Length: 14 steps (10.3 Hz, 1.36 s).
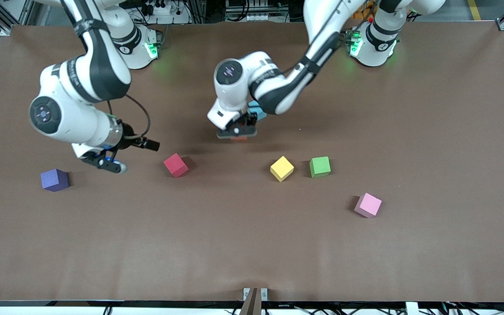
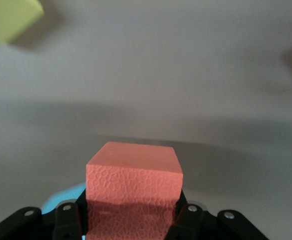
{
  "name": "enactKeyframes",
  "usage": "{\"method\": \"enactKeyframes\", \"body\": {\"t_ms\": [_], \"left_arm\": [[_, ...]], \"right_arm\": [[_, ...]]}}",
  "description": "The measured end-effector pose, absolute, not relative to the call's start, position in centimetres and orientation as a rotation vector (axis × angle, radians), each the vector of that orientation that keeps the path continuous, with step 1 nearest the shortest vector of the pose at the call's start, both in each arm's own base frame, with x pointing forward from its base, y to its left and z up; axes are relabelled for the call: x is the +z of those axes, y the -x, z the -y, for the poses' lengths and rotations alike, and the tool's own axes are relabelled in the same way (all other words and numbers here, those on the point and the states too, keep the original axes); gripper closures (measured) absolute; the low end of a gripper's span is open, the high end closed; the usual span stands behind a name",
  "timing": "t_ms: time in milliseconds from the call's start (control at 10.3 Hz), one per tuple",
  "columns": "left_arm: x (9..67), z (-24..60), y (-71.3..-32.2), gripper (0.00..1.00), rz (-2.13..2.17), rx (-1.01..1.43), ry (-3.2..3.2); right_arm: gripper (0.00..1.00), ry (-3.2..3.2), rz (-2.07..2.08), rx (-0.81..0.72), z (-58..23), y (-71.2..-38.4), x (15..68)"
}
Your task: Arrange blocks into number 1
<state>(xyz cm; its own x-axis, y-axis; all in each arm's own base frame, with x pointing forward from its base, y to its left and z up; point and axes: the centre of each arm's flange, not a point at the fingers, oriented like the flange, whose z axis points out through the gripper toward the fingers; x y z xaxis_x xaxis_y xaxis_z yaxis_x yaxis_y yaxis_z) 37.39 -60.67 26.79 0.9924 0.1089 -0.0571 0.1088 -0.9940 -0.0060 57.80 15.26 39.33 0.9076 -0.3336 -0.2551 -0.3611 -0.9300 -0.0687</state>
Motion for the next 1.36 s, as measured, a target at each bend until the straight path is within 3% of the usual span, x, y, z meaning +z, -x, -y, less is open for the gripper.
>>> {"method": "enactKeyframes", "body": {"t_ms": [387, 678, 969, 1356], "left_arm": [[24.1, 61.8, -34.0, 0.39, 0.198, 0.123, 3.086], [21.6, 61.7, -32.5, 0.39, 0.17, 0.153, 3.052], [20.3, 61.6, -31.7, 0.39, 0.175, 0.139, 3.094], [20.0, 62.6, -29.2, 0.39, 0.161, 0.146, 3.109]], "right_arm": [[0.0, 2.955, -0.647, 0.358, -14.6, -59.6, 35.2], [0.0, 2.857, -0.993, 0.362, -15.3, -60.5, 31.3], [0.0, 2.79, -1.251, 0.378, -17.3, -60.3, 29.3], [0.0, 2.819, -1.265, 0.438, -18.0, -59.7, 26.2]]}}
